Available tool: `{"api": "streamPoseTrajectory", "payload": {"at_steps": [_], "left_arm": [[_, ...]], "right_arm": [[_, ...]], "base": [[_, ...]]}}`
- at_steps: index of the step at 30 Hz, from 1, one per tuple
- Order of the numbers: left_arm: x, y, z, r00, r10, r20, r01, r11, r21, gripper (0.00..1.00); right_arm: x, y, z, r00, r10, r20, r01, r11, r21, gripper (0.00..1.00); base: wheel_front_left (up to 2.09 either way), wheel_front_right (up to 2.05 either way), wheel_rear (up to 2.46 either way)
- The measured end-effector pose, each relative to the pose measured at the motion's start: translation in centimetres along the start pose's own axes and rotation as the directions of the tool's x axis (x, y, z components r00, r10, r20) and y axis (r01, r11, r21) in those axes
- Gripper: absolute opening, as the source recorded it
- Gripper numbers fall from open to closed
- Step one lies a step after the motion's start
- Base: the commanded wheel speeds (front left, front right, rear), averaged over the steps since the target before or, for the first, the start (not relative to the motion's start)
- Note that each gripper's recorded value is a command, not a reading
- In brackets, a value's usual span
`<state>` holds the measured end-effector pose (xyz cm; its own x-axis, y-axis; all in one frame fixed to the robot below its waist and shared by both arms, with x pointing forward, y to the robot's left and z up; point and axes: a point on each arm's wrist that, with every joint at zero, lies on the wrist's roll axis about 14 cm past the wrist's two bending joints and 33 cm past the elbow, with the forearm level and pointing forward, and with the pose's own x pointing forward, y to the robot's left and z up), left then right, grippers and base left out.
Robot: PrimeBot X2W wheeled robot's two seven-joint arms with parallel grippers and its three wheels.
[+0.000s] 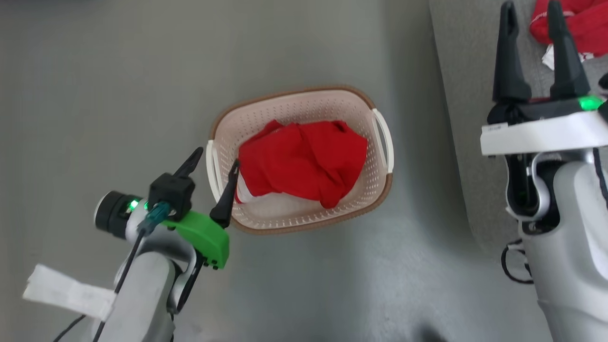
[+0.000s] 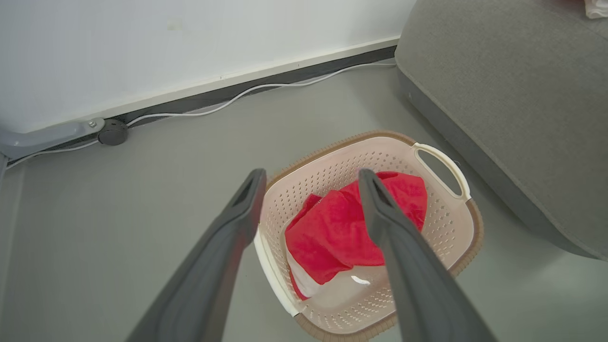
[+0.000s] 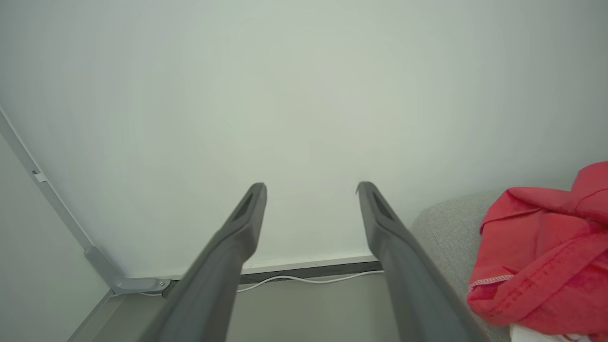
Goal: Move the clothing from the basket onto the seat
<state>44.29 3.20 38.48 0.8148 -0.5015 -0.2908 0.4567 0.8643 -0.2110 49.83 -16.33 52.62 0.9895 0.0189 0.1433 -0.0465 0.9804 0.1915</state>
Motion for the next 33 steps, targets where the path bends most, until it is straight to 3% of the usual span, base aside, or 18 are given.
{"api": "streamPoseTrajectory", "payload": {"at_steps": [19, 33], "left_arm": [[7.6, -3.0, -9.0, 0.953, -0.2, -0.228, 0.218, 0.974, 0.057, 1.0], [9.5, -5.0, -17.9, 0.856, -0.32, -0.406, 0.371, 0.927, 0.053, 1.0]], "right_arm": [[4.8, -2.1, -4.5, 1.0, -0.017, -0.006, 0.016, 1.0, -0.025, 1.0], [6.2, -3.6, -9.6, 0.999, -0.03, -0.04, 0.028, 0.999, -0.037, 1.0]], "base": [[0.0, 0.0, 0.0], [0.0, 0.0, 0.0]]}}
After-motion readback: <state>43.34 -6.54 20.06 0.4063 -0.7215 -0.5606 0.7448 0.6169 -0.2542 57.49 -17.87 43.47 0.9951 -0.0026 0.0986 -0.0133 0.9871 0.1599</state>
